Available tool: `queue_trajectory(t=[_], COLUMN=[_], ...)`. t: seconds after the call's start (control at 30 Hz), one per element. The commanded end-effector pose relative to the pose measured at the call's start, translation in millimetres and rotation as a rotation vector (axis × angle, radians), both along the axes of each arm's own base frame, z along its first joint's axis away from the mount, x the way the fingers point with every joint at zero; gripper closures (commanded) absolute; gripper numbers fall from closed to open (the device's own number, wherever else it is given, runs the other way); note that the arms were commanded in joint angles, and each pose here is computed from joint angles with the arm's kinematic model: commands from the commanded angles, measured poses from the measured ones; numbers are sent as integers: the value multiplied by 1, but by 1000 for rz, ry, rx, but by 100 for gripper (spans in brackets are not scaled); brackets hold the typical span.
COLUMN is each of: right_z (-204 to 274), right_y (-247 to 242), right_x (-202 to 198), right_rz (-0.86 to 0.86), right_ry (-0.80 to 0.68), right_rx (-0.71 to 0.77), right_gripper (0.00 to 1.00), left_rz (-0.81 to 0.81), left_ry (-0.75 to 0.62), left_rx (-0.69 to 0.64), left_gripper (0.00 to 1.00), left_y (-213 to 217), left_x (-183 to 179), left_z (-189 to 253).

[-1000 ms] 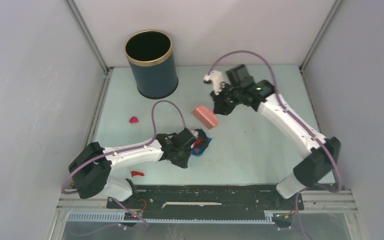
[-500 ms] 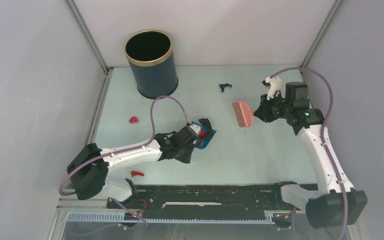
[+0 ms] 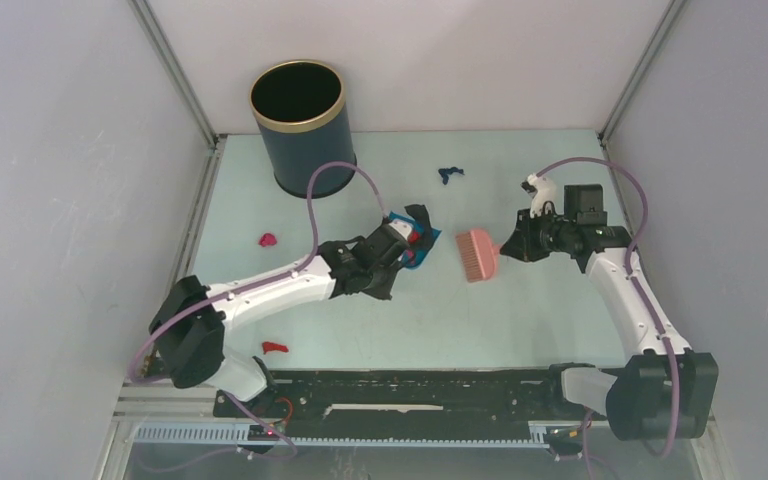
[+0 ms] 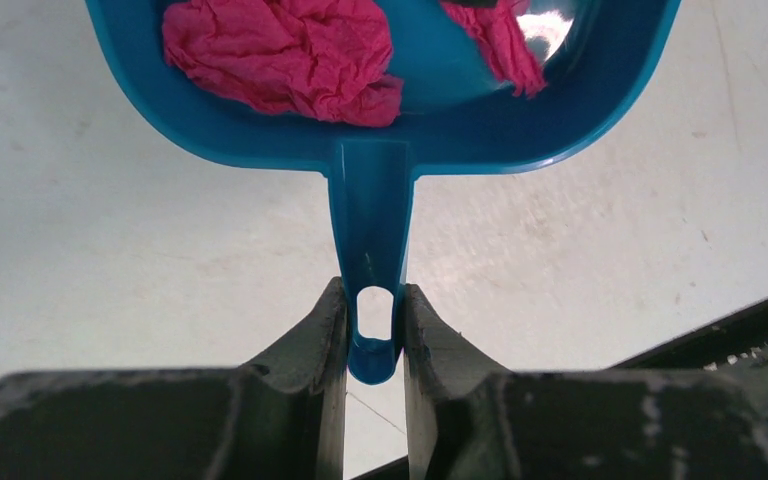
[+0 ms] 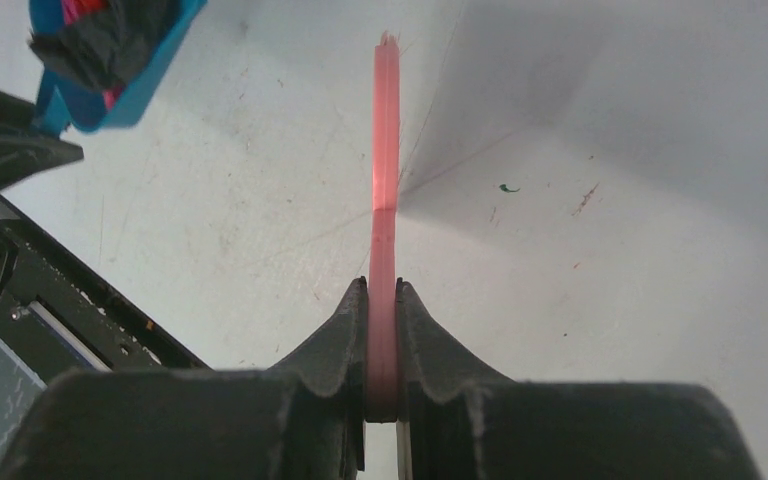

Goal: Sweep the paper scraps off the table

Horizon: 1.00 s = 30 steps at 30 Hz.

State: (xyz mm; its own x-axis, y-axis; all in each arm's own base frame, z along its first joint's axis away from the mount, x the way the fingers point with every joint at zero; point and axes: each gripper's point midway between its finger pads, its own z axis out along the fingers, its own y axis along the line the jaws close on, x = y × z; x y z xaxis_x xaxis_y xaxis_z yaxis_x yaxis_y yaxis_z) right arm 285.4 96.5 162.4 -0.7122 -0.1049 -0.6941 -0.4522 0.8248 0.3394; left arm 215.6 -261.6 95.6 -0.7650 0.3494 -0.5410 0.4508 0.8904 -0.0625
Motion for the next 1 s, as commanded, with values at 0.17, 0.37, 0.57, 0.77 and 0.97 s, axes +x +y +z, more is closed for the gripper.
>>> queue_trajectory(t=[0.17, 0.37, 0.57, 0.77, 0.97], right_z=[10, 5, 0, -1, -1], right_y=[6, 8, 5, 6, 8], right_x=[4, 2, 4, 3, 1], right_rz=[40, 54, 36, 39, 50], right_ry=[-55, -33, -17, -8, -7], right_rx=[38, 45, 31, 33, 39], right_gripper=[100, 100, 100, 100, 100], left_rz=[97, 185, 249, 289, 372], left_ry=[-93, -180, -252, -331, -369], left_rx=[117, 115, 111, 105, 89], left_gripper=[100, 100, 100, 100, 100], left_y=[41, 64, 80, 98, 127], left_x=[43, 72, 96, 108, 119], left_z=[38, 87, 138, 183, 211])
